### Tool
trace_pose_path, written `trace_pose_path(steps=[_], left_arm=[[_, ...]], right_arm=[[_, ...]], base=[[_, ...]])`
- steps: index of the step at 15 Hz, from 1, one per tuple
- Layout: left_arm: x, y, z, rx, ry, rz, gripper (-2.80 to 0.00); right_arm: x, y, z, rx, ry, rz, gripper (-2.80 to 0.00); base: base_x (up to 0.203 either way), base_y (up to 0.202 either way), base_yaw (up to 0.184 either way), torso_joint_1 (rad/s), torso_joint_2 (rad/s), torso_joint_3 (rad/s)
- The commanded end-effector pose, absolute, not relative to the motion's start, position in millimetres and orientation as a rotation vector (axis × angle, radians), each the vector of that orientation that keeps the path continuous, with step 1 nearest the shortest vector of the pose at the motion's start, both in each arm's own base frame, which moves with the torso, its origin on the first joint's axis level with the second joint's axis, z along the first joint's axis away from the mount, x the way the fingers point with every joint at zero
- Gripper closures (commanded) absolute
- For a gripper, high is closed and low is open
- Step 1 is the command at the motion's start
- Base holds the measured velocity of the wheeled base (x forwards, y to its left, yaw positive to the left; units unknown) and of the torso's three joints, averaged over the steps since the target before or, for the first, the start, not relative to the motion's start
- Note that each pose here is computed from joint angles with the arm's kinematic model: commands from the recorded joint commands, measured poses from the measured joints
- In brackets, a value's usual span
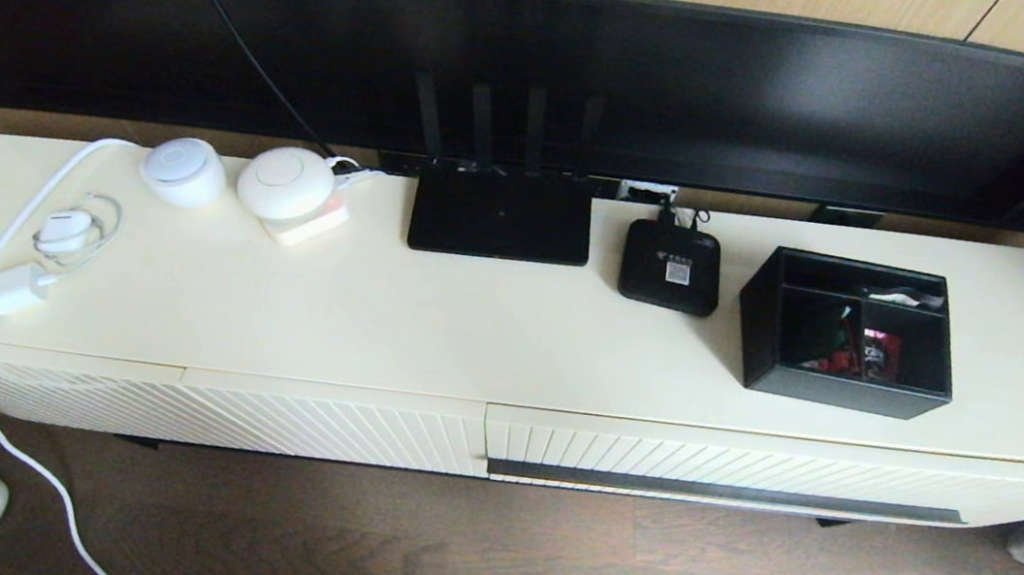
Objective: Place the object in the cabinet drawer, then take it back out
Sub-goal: Open the drawer
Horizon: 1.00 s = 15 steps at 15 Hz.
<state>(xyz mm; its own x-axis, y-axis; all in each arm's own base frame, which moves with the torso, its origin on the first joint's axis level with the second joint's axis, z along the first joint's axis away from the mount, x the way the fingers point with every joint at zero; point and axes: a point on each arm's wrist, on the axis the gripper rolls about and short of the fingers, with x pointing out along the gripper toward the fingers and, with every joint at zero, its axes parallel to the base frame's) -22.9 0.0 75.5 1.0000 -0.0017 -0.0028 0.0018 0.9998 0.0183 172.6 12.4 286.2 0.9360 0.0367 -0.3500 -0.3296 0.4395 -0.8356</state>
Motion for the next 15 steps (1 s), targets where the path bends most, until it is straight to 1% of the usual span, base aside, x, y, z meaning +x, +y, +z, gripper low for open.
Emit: trace_pose_path(steps=[1,5,8,10,12,15], left_arm=[[-23,0,75,0.018,0.005,-0.002,0.0],[-23,0,75,0.018,0.005,-0.002,0.0],[-23,0,75,0.018,0.005,-0.002,0.0],[-23,0,75,0.018,0.005,-0.002,0.0],[-23,0,75,0.018,0.005,-0.002,0.0],[-23,0,76,0.018,0.004,-0.002,0.0]], right_arm=[[212,28,254,-1.161,0.343,0.337,0.0],[254,46,197,-1.291,0.273,0.37,0.0],[252,53,163,-1.319,0.326,0.427,0.0],[246,52,148,-1.335,0.359,0.458,0.0],[249,55,133,-1.339,0.335,0.454,0.0],[253,56,127,-1.327,0.306,0.434,0.0]], base=[[0.0,0.0,0.0,0.0,0.0,0.0],[0.0,0.0,0.0,0.0,0.0,0.0],[0.0,0.0,0.0,0.0,0.0,0.0],[0.0,0.0,0.0,0.0,0.0,0.0],[0.0,0.0,0.0,0.0,0.0,0.0],[0.0,0.0,0.0,0.0,0.0,0.0]])
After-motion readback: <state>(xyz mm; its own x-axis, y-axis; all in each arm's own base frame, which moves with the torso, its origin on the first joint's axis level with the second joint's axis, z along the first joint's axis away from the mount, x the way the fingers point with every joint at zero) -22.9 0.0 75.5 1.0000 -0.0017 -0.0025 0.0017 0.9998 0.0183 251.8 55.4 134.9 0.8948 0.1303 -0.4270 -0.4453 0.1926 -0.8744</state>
